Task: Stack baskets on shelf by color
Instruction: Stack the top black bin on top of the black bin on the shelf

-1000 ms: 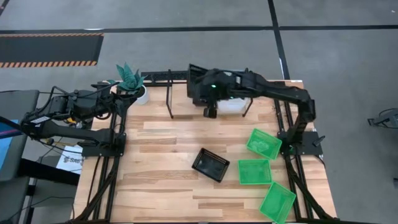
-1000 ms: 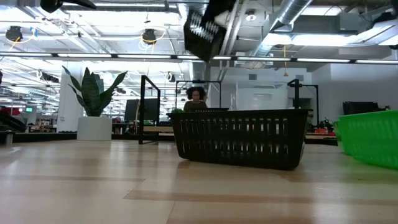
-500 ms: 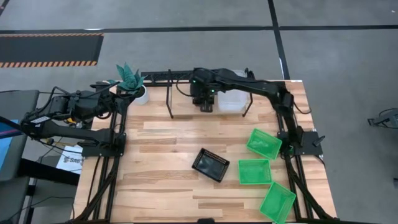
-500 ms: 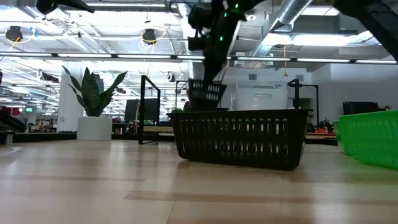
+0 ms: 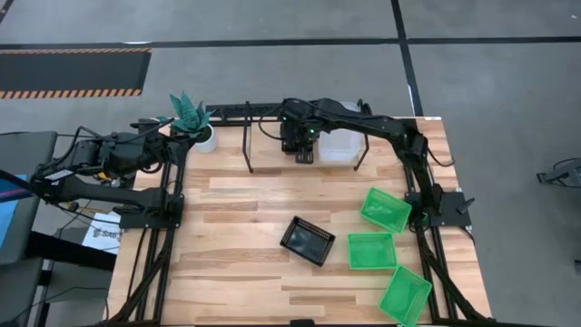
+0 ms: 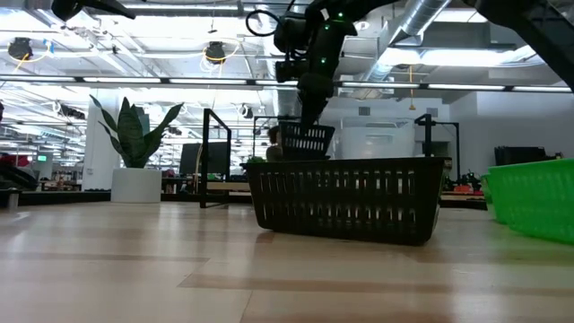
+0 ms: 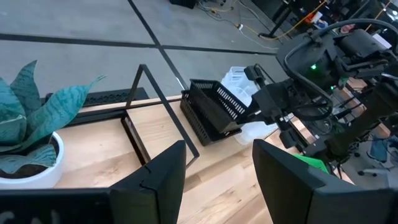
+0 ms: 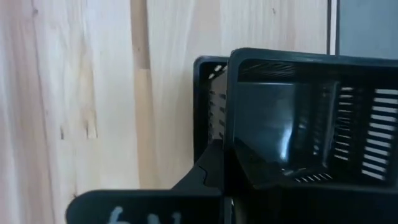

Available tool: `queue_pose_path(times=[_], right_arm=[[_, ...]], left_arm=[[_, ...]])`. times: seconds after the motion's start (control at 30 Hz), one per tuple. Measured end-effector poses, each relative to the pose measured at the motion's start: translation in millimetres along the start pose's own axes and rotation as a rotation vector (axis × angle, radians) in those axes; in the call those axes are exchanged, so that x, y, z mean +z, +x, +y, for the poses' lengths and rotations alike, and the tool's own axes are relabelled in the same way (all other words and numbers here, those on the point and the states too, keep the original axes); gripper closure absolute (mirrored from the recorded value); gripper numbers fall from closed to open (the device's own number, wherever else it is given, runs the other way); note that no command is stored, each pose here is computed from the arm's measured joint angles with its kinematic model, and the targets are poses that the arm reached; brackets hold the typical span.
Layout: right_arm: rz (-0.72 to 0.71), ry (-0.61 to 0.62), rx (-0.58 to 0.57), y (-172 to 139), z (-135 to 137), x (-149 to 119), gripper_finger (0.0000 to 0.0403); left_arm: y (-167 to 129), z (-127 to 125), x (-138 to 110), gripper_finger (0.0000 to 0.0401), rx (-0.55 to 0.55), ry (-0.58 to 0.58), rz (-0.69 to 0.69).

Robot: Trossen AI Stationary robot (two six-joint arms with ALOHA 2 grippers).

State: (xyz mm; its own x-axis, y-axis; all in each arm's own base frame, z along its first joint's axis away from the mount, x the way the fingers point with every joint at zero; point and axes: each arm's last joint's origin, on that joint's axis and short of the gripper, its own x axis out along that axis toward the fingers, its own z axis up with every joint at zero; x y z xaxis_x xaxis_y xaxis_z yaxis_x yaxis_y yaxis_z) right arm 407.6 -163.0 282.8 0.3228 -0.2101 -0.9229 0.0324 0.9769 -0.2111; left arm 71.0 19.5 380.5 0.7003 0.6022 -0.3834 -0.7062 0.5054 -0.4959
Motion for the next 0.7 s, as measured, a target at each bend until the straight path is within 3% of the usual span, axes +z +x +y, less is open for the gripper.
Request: queue_pose_path(times=[0.7], right_arm=[[-0.011, 0.012, -0.002, -0.1, -0.7, 0.8, 0.0365]], left_arm=[[0.0, 0.0, 0.1, 0.0228, 0.002, -0.027, -0.004]])
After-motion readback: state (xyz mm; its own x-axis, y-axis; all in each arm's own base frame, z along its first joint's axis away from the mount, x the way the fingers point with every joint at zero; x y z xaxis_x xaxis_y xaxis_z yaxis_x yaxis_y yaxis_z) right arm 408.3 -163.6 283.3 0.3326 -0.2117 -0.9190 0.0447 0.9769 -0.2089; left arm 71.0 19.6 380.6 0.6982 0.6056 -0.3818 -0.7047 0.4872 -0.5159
